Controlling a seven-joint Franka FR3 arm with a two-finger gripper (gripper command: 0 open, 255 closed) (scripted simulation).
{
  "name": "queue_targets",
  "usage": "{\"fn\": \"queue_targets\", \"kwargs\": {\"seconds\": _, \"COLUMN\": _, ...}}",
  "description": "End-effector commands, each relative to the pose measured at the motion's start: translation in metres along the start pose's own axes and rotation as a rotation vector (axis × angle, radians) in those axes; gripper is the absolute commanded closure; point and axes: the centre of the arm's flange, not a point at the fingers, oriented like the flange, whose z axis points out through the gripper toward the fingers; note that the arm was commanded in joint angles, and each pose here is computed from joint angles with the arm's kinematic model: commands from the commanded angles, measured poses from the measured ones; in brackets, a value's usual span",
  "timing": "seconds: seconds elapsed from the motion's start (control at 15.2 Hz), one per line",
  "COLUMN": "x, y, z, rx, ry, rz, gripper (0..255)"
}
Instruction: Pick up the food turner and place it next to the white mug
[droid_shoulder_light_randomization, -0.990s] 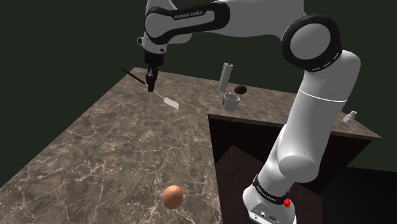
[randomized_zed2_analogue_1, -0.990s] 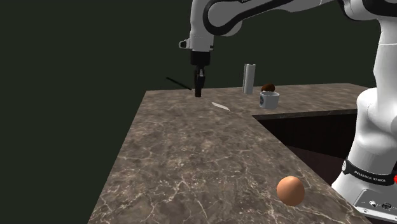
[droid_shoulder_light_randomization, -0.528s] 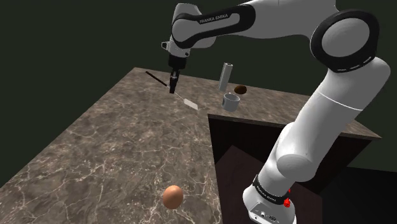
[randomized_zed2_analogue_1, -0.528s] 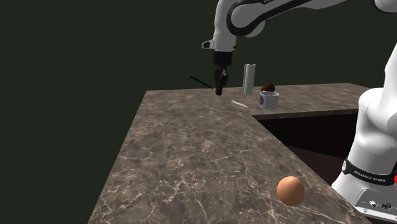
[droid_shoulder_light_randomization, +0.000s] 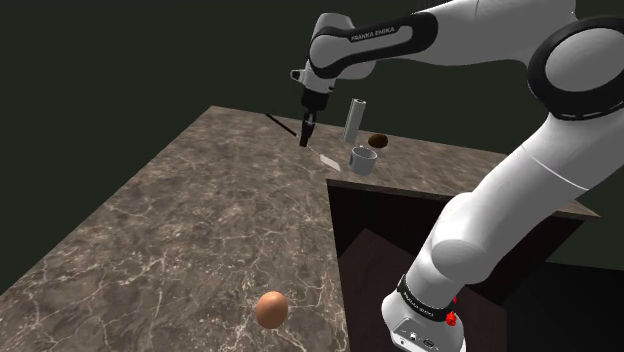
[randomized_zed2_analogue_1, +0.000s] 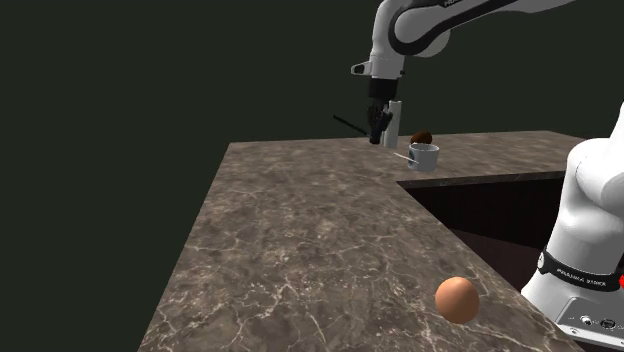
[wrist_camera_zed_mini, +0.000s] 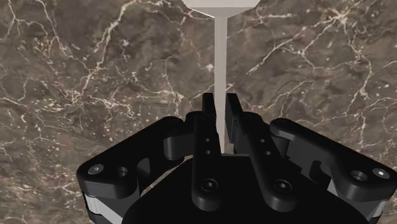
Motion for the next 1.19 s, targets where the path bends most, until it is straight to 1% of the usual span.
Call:
{"fn": "queue_targets", "kwargs": {"seconds": 0.0, "x": -0.028, "y": 0.006, "z": -0.002, "rx": 0.000, "ry": 0.000, "rz": -0.001, "gripper": 255}}
{"fn": "queue_targets", "kwargs": {"seconds": 1.12, "x": -0.243, "y": 0.069, "z": -0.016, "rx": 0.000, "ry": 0.000, "rz": -0.001, "gripper": 255}}
